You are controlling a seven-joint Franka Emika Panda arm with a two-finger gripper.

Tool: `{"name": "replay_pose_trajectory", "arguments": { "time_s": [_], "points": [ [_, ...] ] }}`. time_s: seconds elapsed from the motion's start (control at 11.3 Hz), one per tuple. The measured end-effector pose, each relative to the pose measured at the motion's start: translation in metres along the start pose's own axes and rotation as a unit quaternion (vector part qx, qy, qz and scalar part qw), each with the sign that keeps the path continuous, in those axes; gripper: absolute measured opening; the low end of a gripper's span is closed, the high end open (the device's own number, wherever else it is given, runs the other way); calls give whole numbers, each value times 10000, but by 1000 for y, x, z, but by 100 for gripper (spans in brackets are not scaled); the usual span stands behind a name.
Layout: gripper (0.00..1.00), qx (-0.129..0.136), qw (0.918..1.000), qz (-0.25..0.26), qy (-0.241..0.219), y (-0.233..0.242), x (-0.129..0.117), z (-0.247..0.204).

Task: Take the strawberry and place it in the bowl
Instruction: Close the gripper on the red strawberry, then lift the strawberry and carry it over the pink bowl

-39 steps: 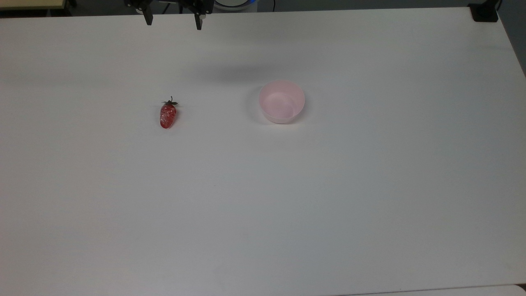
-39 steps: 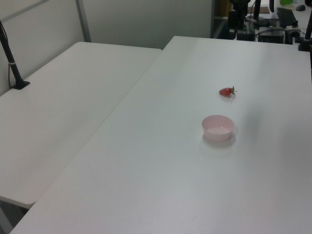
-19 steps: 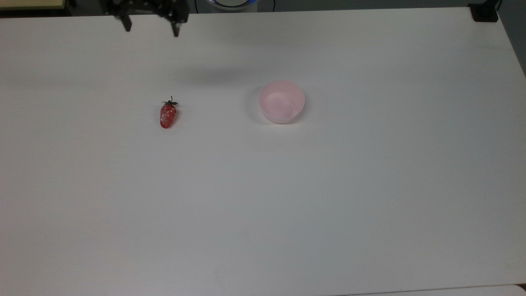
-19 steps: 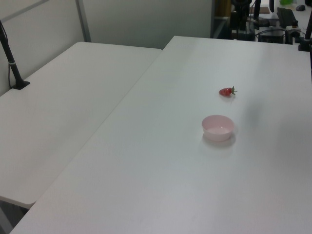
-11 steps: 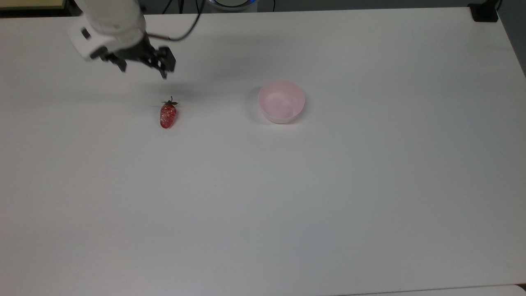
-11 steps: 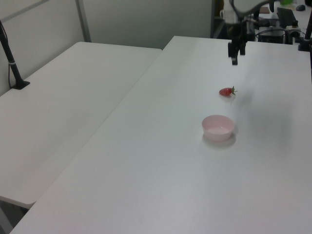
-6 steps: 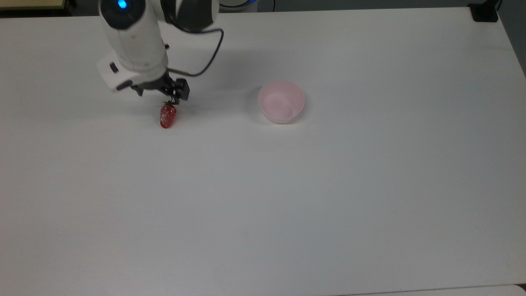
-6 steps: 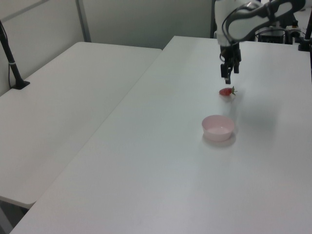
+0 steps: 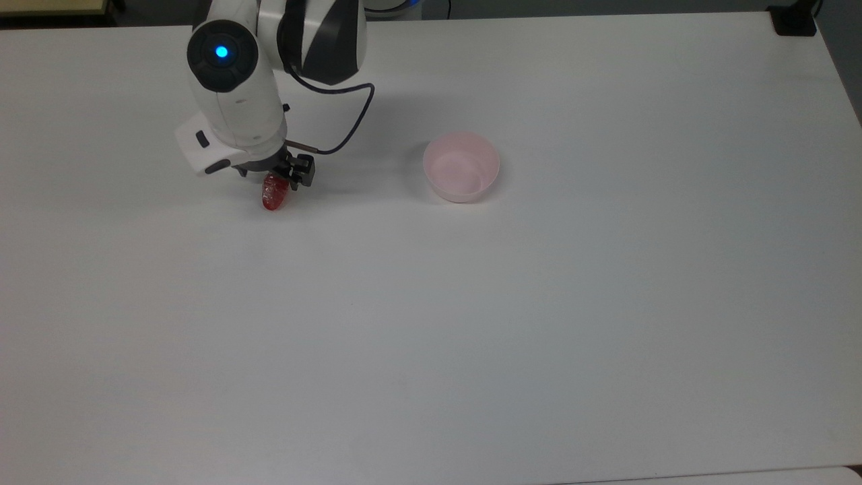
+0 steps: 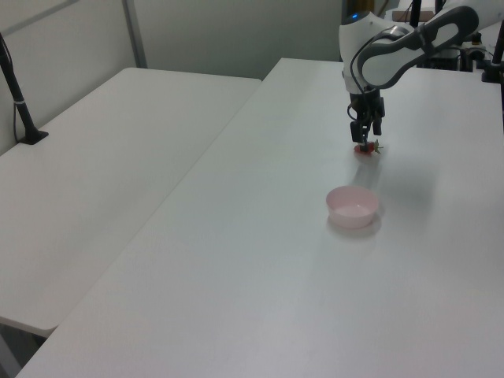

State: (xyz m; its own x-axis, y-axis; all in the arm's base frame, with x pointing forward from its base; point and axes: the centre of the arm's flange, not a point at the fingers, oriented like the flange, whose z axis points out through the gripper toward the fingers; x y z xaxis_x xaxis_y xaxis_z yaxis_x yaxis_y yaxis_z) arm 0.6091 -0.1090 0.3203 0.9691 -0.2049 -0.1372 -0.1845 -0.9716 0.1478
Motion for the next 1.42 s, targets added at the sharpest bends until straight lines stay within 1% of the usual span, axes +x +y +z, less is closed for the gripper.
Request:
{"name": "replay_pose_trajectory", "arguments": {
  "time_s": [0.27, 0.36, 0.44, 0.62, 0.71, 0.89, 1.07, 1.15, 1.24, 1.33, 1.42],
  "points": [
    [73, -7, 10000, 23, 69, -5, 3, 4],
    [63, 1, 9999, 57, 154, -6, 6, 5],
    [61, 4, 9998, 101, 191, -7, 7, 7],
    [50, 4, 9997, 121, 197, -8, 8, 8],
    [43, 4, 9997, 124, 208, -8, 8, 7],
    [41, 5, 9996, 132, 229, -7, 9, 5],
    [41, 15, 9994, 154, 311, -4, 10, -4],
    [41, 33, 9988, 174, 446, -2, 10, -20],
    [41, 56, 9980, 193, 603, 1, 8, -45],
    [41, 69, 9978, 179, 635, -1, 1, -73],
    [41, 98, 9975, 88, 696, -12, -10, -103]
  ]
}}
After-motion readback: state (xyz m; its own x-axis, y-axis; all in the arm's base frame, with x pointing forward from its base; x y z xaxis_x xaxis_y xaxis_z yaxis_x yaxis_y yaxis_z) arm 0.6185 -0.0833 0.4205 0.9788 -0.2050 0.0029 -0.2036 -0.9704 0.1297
